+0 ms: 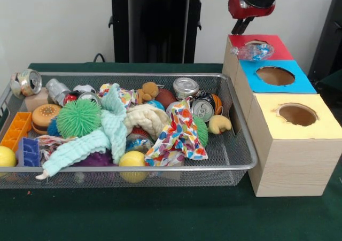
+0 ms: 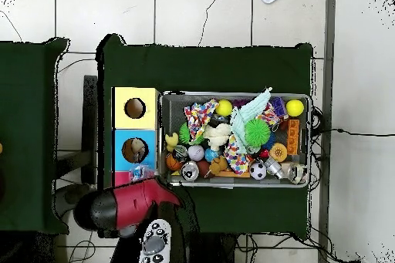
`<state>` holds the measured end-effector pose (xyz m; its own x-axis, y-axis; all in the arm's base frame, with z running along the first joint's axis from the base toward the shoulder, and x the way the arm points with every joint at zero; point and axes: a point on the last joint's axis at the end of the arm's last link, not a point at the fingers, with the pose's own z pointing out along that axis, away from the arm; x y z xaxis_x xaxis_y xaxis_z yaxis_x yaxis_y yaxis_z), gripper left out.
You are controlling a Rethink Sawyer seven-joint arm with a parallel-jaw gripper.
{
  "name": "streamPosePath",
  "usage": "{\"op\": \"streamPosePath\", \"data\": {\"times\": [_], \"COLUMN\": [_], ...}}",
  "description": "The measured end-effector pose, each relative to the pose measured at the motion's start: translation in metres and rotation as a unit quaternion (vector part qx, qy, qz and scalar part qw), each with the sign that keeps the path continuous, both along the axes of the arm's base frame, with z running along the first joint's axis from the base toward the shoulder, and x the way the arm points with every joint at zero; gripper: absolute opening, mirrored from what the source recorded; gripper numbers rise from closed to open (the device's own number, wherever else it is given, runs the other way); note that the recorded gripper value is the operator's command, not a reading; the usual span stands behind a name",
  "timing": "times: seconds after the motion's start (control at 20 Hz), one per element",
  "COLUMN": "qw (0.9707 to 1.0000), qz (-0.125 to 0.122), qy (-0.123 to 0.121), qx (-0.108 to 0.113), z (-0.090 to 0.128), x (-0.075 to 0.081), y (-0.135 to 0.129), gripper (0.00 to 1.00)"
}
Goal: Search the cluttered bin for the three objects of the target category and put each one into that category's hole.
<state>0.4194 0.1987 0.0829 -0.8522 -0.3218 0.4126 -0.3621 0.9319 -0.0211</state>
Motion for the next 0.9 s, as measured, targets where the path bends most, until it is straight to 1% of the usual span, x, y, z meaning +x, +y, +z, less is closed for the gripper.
{"op": "streamPosePath", "data": {"times": [0.05, 0.25, 0.4, 0.45, 0.55, 0.8, 0.9], "qw": [1.0000, 0.9998, 0.9994, 0.9991, 0.9988, 0.9981, 0.9978], "qz": [-0.003, -0.007, -0.008, -0.008, -0.009, -0.011, -0.013], "qy": [-0.004, -0.019, -0.033, -0.041, -0.048, -0.060, -0.065], "qx": [-0.003, -0.005, -0.004, -0.003, -0.002, 0.000, 0.000], "z": [0.004, 0.010, 0.016, 0.020, 0.022, 0.026, 0.025], "x": [0.006, 0.018, 0.029, 0.036, 0.043, 0.054, 0.063], "y": [-0.003, -0.007, -0.006, -0.006, -0.006, -0.006, -0.008], "gripper": [0.00, 0.00, 0.00, 0.00, 0.00, 0.00, 0.00]}}
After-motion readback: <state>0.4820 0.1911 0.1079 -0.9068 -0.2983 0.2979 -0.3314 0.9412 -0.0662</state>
